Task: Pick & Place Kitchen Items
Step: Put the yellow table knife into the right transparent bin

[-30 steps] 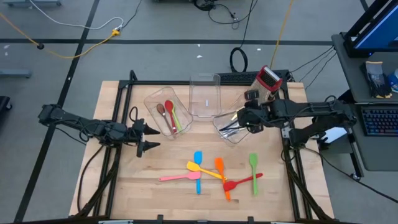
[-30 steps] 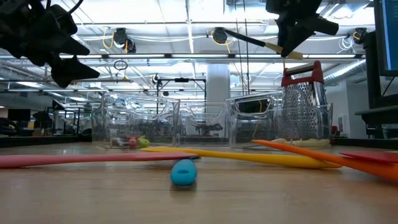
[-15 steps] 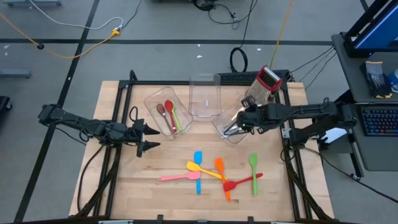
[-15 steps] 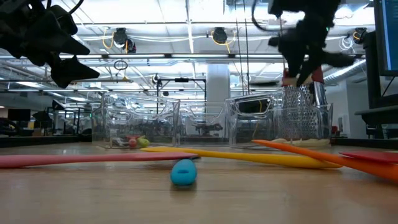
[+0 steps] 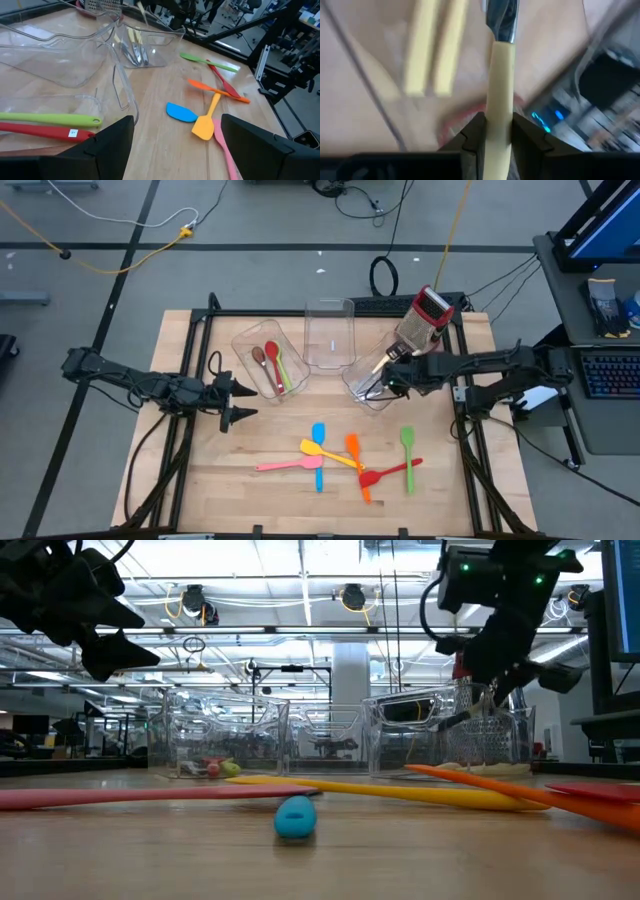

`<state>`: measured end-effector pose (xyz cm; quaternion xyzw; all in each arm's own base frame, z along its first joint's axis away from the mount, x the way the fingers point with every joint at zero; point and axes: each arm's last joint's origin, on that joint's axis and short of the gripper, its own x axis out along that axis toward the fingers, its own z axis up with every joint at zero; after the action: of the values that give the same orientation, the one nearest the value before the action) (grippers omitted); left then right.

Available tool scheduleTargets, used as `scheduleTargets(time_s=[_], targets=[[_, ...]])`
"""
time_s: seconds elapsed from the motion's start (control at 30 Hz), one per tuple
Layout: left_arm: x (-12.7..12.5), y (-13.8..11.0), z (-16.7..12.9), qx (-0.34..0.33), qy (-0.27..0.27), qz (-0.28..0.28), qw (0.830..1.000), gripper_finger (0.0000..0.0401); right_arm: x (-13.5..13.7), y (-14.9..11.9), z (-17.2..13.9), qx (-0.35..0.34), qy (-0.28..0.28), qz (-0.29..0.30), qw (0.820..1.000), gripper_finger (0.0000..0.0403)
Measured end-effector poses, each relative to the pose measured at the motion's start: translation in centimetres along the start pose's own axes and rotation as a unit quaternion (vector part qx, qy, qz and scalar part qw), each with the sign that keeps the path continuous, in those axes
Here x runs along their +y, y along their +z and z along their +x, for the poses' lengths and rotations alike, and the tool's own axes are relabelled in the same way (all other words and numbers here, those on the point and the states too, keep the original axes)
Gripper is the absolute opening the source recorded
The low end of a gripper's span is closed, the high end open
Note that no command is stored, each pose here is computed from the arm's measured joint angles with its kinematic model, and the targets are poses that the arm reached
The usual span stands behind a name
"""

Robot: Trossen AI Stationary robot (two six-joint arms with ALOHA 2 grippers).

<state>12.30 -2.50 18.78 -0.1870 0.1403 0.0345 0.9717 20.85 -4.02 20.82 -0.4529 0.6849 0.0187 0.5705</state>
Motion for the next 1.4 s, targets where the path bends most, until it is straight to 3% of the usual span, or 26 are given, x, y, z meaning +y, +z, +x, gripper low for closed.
scheduleTargets(time_s=[0.53,0.8,0.97,1.4], targets=[[0.0,0.0,0.0,0.000,0.000,0.000,1.000,0.0306,-2.2,-1.6,2.2,-0.139,0.078,0.060,0.985,0.0069],[0.0,0.0,0.0,0.000,0.000,-0.002,1.000,0.0306,-2.8,-1.8,2.6,-0.189,0.087,0.080,0.975,0.0070],[0.0,0.0,0.0,0.000,0.000,-0.009,1.000,0.0306,-2.6,-1.5,3.7,-0.199,0.065,0.125,0.970,0.0074],[0.0,0.0,0.0,0.000,0.000,-0.011,1.000,0.0306,-0.7,-1.4,5.4,-0.162,0.050,0.121,0.978,0.0103]])
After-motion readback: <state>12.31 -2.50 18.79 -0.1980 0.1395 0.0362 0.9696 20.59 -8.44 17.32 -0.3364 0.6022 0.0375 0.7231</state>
